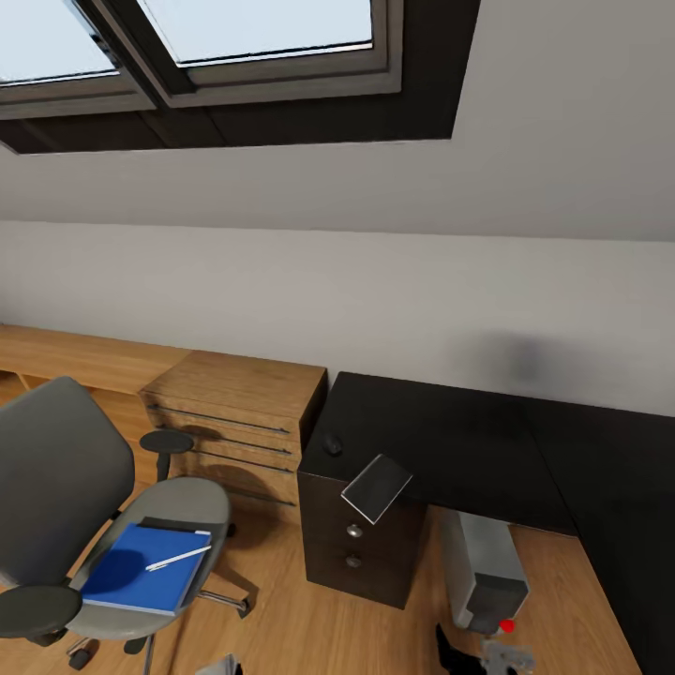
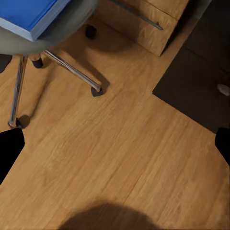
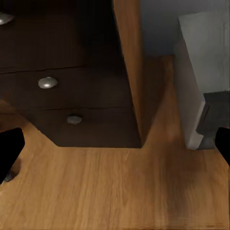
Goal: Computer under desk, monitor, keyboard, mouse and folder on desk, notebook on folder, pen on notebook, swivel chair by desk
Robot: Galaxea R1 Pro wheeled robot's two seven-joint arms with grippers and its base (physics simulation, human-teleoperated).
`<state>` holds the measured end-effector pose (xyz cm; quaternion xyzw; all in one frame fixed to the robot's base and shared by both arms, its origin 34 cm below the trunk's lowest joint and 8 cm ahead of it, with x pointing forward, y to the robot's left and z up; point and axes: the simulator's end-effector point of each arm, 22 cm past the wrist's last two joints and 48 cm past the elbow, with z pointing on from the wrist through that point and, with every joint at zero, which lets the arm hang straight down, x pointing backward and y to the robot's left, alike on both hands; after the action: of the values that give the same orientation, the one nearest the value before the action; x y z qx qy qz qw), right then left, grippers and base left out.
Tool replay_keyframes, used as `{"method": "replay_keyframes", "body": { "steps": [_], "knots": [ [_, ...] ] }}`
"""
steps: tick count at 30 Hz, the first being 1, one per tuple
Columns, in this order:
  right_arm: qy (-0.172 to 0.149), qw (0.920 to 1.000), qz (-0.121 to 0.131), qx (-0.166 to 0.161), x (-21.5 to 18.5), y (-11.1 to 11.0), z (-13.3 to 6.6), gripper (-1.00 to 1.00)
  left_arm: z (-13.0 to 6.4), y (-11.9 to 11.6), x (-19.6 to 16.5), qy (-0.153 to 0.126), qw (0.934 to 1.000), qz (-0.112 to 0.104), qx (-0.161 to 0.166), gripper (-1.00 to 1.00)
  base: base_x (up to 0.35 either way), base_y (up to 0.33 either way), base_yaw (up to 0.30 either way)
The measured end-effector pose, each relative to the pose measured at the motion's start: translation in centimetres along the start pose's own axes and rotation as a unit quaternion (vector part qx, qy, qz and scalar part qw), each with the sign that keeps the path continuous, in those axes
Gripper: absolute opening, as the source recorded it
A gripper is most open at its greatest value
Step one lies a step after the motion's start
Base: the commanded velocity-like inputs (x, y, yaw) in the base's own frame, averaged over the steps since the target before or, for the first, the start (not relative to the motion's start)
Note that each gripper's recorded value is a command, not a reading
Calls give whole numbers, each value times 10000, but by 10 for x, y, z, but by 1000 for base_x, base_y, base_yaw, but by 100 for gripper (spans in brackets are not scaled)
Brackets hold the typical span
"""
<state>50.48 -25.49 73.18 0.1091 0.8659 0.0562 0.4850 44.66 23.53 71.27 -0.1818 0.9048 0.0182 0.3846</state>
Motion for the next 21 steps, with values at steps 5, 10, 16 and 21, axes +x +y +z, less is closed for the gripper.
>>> {"method": "replay_keyframes", "body": {
  "steps": [5, 10, 16, 21],
  "knots": [
    [715, 9949, 508, 489, -107, -25, 12, 100, -28, -62, -81, 573, 9969, 249, 479, 100, 0, 0, 0],
    [906, 9913, 305, 902, -191, -19, 15, 100, -26, -93, -141, 497, 9977, 44, 466, 100, 0, 0, 0],
    [1131, 9894, 250, 879, -247, 1, 45, 100, -16, -100, -192, 476, 9978, 38, 468, 100, 0, 0, 0],
    [1336, 9880, 194, 746, -231, 21, 51, 100, -13, -93, -195, 497, 9980, 21, 393, 100, 8, 0, 0]
  ]
}}
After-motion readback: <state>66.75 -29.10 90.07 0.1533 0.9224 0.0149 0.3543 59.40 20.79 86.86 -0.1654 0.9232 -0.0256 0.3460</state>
